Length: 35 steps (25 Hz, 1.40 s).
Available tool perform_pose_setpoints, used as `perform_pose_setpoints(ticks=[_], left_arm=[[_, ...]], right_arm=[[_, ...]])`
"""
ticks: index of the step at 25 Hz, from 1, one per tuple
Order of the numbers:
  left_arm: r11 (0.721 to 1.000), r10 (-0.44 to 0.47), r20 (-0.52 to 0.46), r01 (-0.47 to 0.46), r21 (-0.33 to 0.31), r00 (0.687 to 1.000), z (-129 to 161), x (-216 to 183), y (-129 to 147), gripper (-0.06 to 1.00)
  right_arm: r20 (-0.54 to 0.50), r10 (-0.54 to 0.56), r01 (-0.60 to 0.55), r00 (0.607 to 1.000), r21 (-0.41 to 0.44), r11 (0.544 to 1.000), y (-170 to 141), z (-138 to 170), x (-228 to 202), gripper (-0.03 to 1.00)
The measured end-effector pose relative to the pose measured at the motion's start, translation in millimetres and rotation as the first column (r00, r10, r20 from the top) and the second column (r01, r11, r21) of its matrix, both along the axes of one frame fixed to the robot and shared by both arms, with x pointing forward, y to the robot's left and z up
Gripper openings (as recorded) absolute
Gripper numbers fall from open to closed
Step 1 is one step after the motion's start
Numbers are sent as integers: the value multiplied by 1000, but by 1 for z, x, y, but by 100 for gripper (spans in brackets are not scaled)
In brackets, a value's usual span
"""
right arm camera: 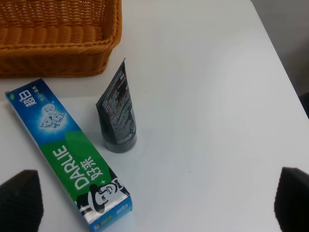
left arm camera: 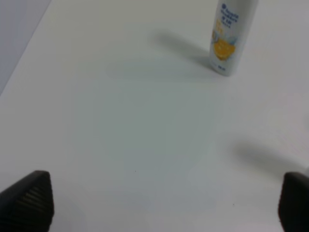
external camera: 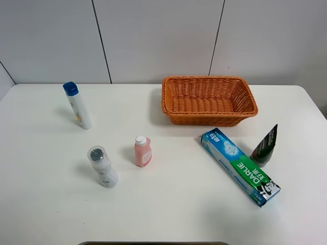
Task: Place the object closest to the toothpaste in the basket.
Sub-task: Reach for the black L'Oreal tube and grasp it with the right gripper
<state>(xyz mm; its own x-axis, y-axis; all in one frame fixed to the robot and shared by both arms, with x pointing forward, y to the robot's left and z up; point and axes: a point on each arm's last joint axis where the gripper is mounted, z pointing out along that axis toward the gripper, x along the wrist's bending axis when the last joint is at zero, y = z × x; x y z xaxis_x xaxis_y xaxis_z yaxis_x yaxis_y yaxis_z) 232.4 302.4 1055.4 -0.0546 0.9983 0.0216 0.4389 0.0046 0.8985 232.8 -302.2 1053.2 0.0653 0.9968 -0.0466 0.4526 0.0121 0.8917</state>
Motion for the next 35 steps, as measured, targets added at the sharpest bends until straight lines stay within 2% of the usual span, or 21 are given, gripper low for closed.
perform_pose_setpoints(ticks=[31,35], left_arm=[[1000,0,0,0,0,1000,0,0,0,94],[1000,0,0,0,0,1000,0,0,0,94]], right_arm=[[1,0,0,1000,0,1000,0,0,0,99],[43,-5,5,999,3,1000,0,18,-5,99]])
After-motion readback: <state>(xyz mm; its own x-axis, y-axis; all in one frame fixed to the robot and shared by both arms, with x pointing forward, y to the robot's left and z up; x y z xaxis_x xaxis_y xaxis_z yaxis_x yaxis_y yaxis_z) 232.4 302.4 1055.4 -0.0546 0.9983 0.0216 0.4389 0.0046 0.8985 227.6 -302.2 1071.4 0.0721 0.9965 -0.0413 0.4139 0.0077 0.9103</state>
